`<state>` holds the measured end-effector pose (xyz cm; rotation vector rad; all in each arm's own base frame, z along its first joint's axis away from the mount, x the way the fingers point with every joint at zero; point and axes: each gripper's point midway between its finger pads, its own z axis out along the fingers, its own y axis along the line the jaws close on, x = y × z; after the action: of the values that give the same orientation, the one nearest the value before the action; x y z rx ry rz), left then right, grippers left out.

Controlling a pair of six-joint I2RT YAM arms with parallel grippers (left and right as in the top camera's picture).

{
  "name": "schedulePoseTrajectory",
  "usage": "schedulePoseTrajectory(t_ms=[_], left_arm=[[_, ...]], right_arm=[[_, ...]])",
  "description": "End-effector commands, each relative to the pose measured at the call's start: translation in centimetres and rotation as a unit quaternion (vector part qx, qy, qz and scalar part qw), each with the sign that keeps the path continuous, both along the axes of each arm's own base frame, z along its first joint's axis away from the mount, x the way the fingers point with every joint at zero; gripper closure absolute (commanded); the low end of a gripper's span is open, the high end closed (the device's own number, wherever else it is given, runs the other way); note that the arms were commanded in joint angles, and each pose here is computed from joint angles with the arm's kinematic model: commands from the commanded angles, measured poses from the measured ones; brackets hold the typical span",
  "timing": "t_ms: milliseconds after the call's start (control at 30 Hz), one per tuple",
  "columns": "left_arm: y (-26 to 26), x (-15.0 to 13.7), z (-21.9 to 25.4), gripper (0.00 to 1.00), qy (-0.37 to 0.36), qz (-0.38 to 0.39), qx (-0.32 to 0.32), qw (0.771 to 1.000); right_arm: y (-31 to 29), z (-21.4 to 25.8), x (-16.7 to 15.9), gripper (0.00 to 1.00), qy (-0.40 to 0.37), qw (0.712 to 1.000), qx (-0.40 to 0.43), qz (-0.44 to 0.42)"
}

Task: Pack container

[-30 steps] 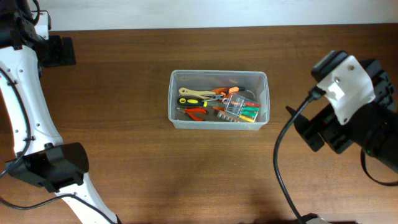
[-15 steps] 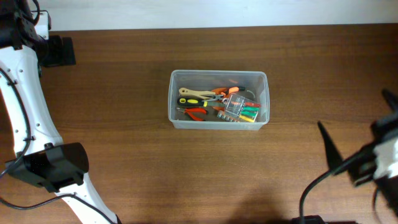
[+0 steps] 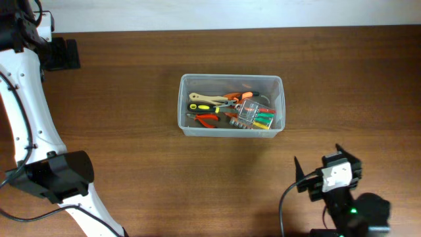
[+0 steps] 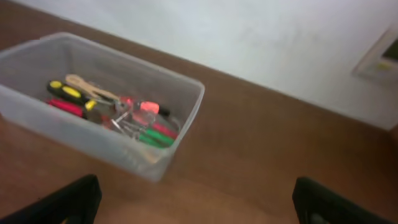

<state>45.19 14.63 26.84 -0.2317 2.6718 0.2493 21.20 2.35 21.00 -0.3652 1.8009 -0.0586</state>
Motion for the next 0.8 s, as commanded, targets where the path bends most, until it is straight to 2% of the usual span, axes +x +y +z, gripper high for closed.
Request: schedulePoseTrajectory(t_ms=[0,233,567,767], left_arm=[[0.1,0.0,-0.3,0.01,0.001,0.006,-0.006,1.000],[0.1,0.0,-0.3,0.01,0.001,0.006,-0.006,1.000],[0.1,0.0,-0.3,0.01,0.001,0.006,-0.006,1.000],[0.1,0.0,-0.3,0.01,0.001,0.006,-0.006,1.000]], right_arm=[[-0.2,-3.4,0.3,0.01,0.015,0.999,0.029,-0.011],[-0.2,-7.1,0.5,0.01,0.046,0.998,0.030,-0.012],[-0.2,-7.8,0.4,0.01,0.055,0.998,0.031,-0.012],[-0.2,-10.0,0.4,0.01,0.078,0.996,0.032,-0.014]])
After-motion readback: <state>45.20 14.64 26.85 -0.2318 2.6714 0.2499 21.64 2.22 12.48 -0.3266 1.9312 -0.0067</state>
